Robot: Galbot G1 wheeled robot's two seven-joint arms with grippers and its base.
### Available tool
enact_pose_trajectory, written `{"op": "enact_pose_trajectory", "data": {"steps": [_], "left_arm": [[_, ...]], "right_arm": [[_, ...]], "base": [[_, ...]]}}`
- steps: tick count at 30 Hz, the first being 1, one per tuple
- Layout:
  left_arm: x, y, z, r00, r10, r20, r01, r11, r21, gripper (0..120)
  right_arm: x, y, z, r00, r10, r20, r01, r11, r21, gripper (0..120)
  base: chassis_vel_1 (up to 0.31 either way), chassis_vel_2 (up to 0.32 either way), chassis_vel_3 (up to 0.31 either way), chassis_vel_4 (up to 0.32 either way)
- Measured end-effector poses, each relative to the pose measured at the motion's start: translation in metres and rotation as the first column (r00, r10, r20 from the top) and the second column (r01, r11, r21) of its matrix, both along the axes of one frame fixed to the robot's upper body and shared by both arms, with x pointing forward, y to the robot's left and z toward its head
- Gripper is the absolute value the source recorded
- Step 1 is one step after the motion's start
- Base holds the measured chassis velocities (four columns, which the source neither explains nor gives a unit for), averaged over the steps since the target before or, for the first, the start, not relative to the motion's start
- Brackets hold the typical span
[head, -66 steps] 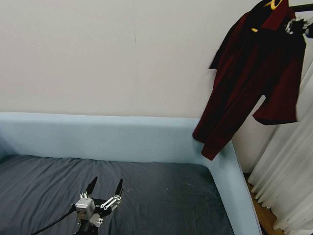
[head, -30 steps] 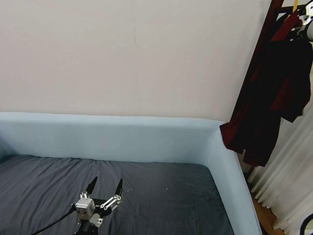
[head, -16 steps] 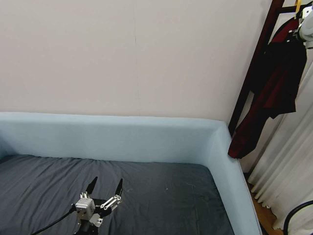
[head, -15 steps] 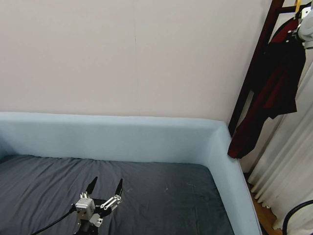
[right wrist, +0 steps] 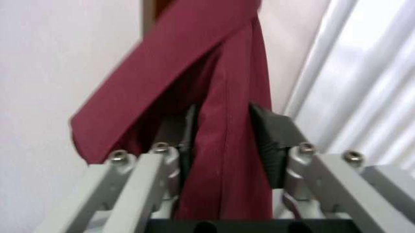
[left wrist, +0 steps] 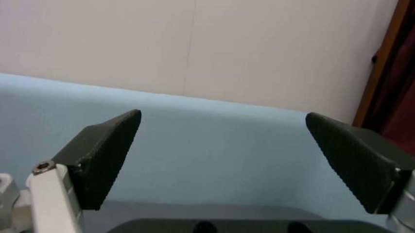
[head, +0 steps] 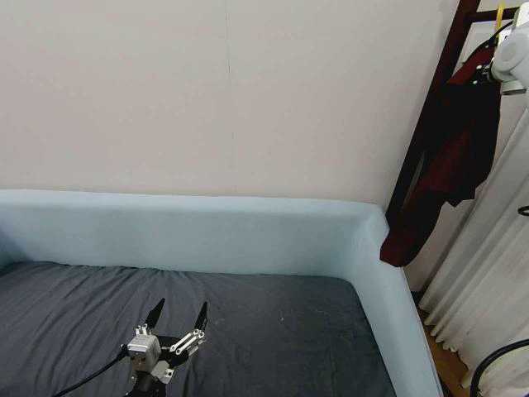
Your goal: Pick up the clothes from the sofa and hang them on the clothes hanger.
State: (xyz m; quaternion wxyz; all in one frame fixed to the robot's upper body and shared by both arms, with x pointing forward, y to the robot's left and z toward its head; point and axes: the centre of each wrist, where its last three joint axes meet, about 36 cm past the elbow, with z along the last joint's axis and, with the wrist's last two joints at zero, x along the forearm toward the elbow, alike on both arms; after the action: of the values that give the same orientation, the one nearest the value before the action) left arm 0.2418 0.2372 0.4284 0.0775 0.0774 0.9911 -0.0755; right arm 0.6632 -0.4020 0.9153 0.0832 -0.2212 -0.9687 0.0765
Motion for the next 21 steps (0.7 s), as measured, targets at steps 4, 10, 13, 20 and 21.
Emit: {"op": "enact_pose_trajectory", "data": {"steps": [4, 10, 13, 20, 21], "left_arm": [[0.0, 0.0, 0.0, 1.0, 0.0, 0.0, 0.0, 1.0, 0.0, 100], [0.0, 0.0, 0.0, 1.0, 0.0, 0.0, 0.0, 1.0, 0.0, 100], [0.0, 0.0, 0.0, 1.0, 0.0, 0.0, 0.0, 1.0, 0.0, 100], [0.0, 0.0, 0.0, 1.0, 0.0, 0.0, 0.0, 1.0, 0.0, 100], [0.0, 0.0, 0.0, 1.0, 0.0, 0.0, 0.0, 1.0, 0.0, 100]], "right_arm": [[-0.024, 0.017, -0.008, 0.997, 0.072, 0.032, -0.07, 0.996, -0.047, 56], [-0.055, 0.031, -0.02, 0.988, 0.14, 0.066, -0.134, 0.987, -0.089, 80], [-0.078, 0.039, -0.029, 0.978, 0.185, 0.098, -0.174, 0.978, -0.112, 89], [-0.133, 0.058, -0.069, 0.878, 0.414, 0.241, -0.398, 0.91, -0.115, 100], [-0.146, 0.062, -0.076, 0.845, 0.47, 0.257, -0.462, 0.882, -0.092, 100]], "base": [[0.0, 0.0, 0.0, 0.0], [0.0, 0.0, 0.0, 0.0], [0.0, 0.0, 0.0, 0.0], [0.0, 0.0, 0.0, 0.0], [0.0, 0.0, 0.0, 0.0]]}}
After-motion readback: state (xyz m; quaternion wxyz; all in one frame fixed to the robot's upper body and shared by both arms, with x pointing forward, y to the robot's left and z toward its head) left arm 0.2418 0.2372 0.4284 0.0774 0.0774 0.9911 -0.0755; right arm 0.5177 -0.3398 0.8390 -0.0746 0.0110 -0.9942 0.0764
